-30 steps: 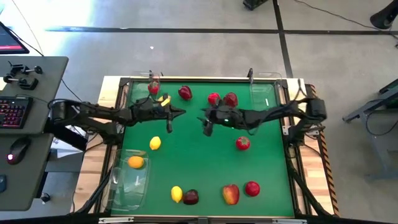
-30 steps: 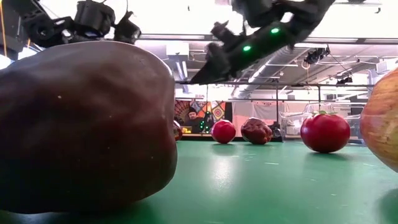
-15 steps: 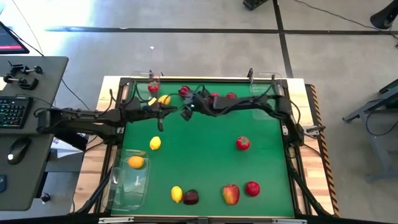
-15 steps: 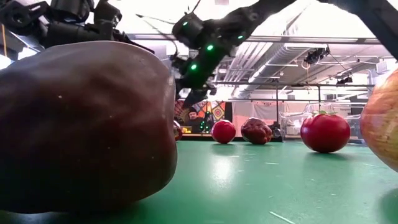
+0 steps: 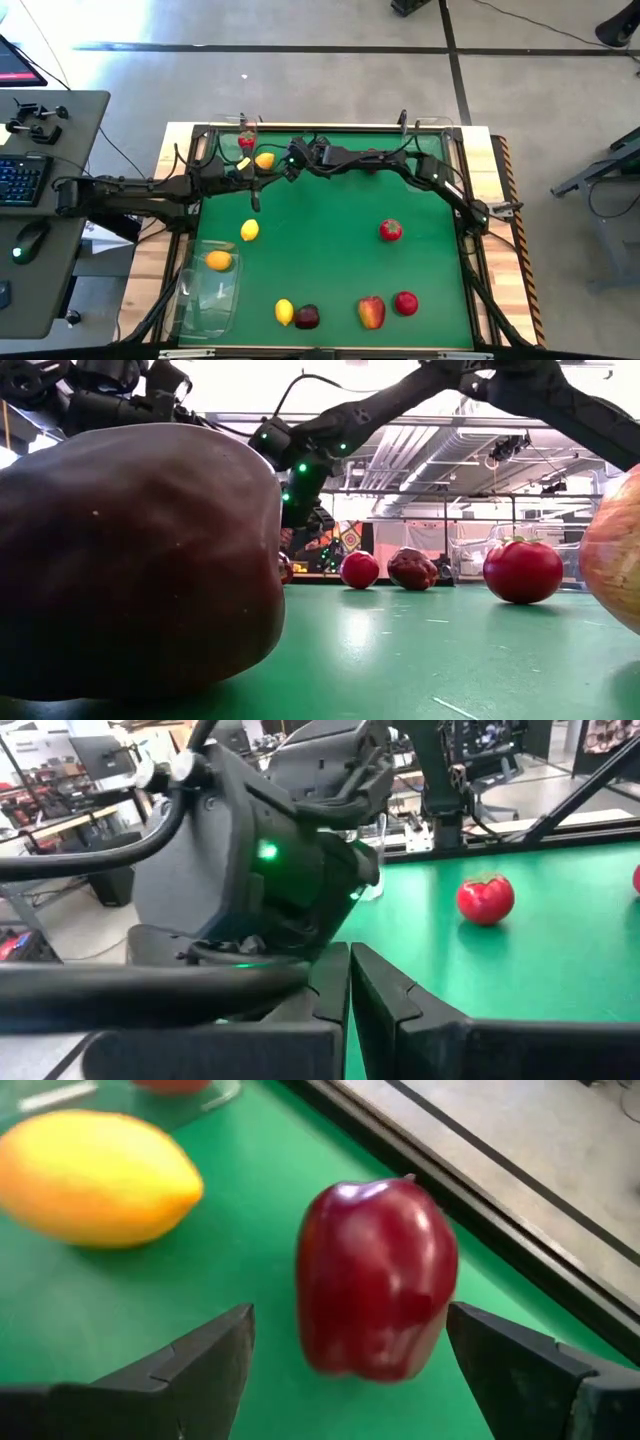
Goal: Sort produce into baskets
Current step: Put the apple into the top right bin
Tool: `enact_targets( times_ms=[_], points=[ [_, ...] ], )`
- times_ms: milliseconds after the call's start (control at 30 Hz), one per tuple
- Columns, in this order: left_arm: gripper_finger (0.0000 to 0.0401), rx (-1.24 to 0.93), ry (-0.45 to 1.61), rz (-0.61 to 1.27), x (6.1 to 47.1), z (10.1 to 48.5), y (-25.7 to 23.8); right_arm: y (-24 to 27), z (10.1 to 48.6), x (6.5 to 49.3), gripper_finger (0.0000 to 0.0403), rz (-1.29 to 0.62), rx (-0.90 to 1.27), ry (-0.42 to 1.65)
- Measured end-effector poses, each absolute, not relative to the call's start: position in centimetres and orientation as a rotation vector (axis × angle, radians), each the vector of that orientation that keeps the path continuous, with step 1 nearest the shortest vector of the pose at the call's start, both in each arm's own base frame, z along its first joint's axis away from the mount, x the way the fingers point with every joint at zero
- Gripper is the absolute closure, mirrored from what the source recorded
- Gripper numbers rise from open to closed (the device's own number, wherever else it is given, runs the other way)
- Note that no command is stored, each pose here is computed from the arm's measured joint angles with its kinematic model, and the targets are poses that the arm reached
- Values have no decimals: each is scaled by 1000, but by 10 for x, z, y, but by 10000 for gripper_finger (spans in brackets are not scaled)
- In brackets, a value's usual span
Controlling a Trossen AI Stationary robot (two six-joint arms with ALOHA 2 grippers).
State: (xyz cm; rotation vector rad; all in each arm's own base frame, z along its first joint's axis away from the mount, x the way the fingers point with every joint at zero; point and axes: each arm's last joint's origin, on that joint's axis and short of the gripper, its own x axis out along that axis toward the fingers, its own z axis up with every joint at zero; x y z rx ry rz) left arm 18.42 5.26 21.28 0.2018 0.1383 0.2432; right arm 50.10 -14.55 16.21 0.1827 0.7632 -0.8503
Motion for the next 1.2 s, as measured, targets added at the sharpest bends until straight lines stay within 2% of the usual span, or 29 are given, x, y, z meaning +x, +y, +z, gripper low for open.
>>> enact_targets(
  times_ms=[500, 700, 967, 1100, 1200],
  points=[
    [401, 199, 139, 241, 184, 213, 52, -155, 158, 492, 80, -914, 274, 810],
    [401, 195, 139, 241, 184, 213, 52, -152, 156, 496, 80, -868, 339, 782],
    [401, 193, 147, 240, 184, 212, 52, -152, 154, 497, 83, -860, 300, 801],
    [401, 178, 168, 245, 184, 210, 53, -149, 152, 494, 112, -813, 257, 867],
    [401, 159, 191, 261, 183, 207, 53, -143, 153, 489, 162, -776, 201, 956]
  ],
)
